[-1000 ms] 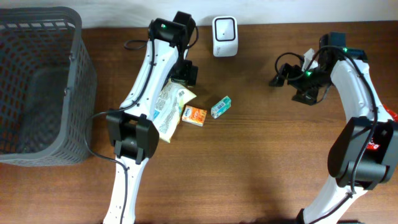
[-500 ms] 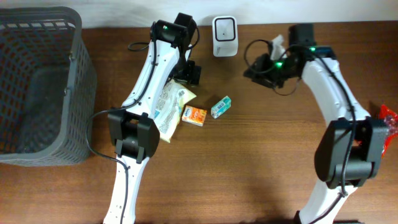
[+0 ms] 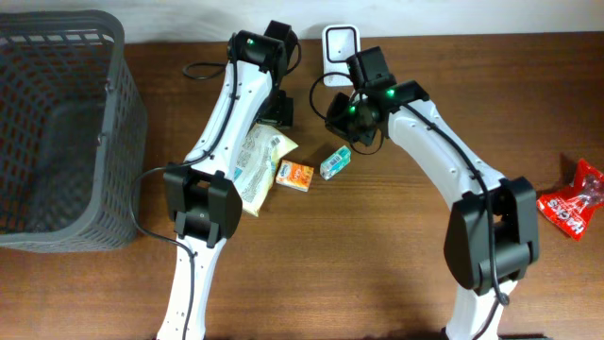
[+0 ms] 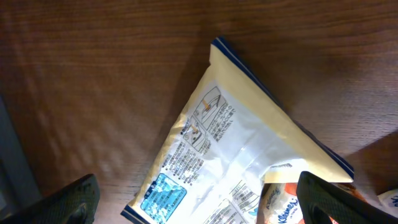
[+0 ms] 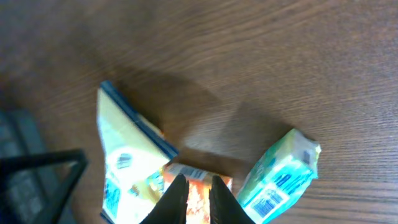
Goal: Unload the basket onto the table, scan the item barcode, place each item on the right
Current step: 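Move the right gripper down onto the teal tissue pack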
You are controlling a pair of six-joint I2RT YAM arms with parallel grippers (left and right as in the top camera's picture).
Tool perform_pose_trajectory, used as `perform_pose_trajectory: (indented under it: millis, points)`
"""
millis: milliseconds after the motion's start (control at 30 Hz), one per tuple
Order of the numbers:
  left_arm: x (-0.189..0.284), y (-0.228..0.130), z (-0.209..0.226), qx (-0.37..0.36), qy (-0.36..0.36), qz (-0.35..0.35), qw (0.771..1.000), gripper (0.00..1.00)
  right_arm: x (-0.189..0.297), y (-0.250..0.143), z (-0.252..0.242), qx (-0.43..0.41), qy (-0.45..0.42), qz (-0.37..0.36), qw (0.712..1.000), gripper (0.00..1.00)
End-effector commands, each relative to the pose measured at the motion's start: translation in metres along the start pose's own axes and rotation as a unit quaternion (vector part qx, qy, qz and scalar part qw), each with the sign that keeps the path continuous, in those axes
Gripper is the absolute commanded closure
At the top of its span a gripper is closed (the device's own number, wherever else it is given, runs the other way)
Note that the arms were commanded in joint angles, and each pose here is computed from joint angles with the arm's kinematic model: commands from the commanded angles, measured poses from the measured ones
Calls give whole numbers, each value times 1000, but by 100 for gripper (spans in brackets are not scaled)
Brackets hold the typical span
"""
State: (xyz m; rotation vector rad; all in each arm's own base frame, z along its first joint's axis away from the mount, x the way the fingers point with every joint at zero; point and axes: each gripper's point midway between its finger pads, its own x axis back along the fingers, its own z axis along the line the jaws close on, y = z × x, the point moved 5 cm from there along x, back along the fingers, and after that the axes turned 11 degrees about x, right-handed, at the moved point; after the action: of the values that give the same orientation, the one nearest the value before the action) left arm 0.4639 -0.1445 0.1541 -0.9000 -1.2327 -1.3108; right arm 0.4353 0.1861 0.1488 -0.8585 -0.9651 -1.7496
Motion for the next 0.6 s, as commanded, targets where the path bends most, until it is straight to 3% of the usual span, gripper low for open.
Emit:
perform_pose_trajectory:
  millis: [0,67,300,567]
  points:
    - [-6,4,18,23,17,8,1000,1,-27,-6,-14,-41,-29,20,999,89]
    - [-7,6,24,29,19,10,999,1,-34,-11,-13,-41,-25,33,998,96]
    - [-10,8,34,39,22,15,999,1,-48,-24,-12,-36,-34,56,997,96]
    - [-9,7,35,39,23,18,999,1,-42,-32,-43,-48,-125,63,989,96]
